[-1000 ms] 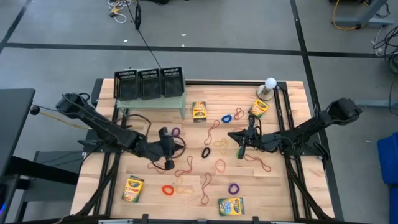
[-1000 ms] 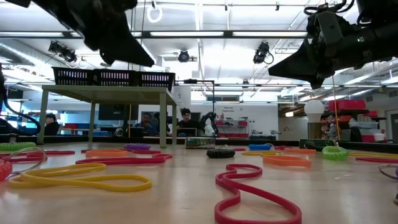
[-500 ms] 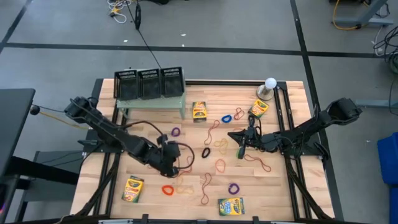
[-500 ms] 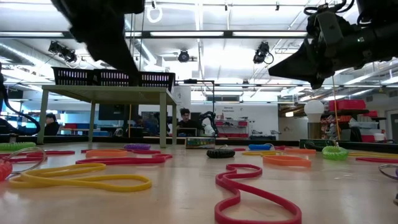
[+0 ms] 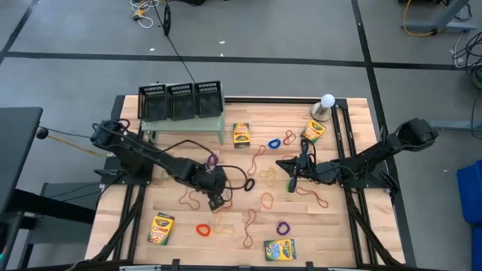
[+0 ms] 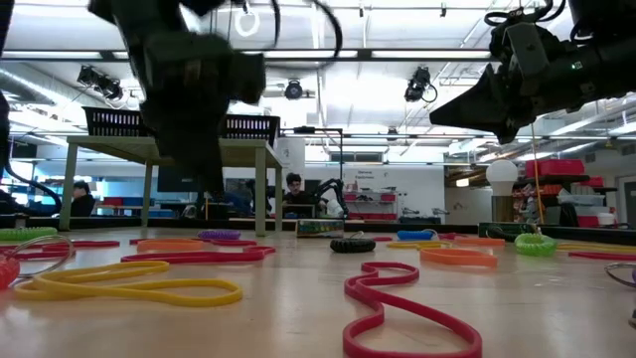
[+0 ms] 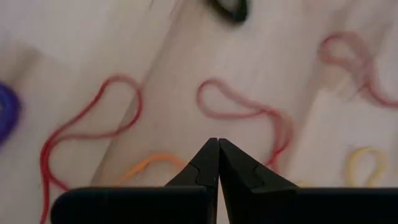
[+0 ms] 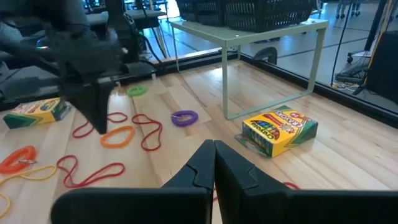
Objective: Pick & Place Office Desk Supplies
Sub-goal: Put the red rubber band into the left black bin on the shelf
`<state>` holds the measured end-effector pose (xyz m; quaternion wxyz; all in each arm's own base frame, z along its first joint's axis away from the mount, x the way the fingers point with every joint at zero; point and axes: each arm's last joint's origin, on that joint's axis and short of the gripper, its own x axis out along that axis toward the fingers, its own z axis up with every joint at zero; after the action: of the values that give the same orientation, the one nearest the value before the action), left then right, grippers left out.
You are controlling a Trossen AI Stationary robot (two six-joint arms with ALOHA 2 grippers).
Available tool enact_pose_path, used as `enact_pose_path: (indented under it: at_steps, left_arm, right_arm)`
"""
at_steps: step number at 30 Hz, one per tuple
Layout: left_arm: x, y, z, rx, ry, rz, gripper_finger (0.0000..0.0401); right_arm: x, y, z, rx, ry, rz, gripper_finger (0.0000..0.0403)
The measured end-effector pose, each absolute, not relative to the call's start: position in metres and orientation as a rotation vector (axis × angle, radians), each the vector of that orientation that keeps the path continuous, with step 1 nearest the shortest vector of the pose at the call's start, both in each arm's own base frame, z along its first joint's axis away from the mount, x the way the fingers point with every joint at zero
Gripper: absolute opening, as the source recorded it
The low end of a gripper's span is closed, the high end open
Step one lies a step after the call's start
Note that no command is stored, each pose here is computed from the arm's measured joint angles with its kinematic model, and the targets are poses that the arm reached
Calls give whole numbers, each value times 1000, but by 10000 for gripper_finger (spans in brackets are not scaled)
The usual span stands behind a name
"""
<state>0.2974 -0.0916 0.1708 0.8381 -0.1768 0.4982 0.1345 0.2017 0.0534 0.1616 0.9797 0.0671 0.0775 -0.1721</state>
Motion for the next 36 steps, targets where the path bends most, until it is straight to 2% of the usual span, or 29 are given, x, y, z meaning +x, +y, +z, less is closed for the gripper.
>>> enact_pose_path:
  at_steps: [5,11,18,24,28,36]
  left_arm:
    - [291,-97,168,-243,1117,224,6]
    - [283,-97,172,-265,1122,312,9]
    - [287,-85,170,-326,1161,307,68]
    - [282,-66,168,-247,1204,446,119]
    - [282,-48,160,-219,1252,543,138]
    - [292,-24,141,-197,1314,532,154]
  right_arm:
    - [202,53,161,131,161,-347,9]
    - [201,53,160,126,173,-348,9]
    - [201,53,159,119,184,-349,9]
    - [201,53,159,116,187,-350,9]
    - [201,53,158,117,187,-350,9]
    - [201,53,158,117,188,-350,9]
